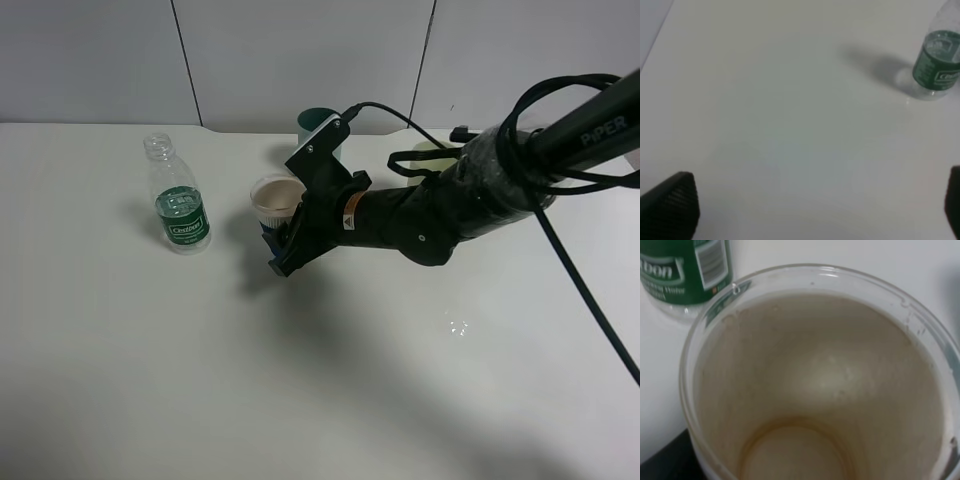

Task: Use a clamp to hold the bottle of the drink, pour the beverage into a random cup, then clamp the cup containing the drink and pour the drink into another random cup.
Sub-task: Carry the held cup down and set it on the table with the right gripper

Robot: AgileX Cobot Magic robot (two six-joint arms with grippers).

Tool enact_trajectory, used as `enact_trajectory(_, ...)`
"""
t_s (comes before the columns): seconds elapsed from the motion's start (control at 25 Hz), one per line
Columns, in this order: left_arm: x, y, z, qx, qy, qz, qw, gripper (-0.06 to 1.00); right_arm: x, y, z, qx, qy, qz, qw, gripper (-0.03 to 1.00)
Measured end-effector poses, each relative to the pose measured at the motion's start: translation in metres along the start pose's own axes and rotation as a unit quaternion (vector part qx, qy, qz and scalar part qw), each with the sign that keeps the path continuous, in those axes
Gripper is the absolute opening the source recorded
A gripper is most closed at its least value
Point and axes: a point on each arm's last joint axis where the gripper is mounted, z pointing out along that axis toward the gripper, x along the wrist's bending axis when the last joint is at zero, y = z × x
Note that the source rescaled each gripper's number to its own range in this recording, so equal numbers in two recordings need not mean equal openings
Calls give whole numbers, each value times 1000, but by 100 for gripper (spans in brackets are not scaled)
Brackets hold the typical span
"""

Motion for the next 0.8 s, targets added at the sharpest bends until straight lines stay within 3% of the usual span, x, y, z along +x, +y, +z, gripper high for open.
enact_trajectory(0.8,0,0,0,0,0,0,1000,100,6,-20,20,-31,1,-22,999,0)
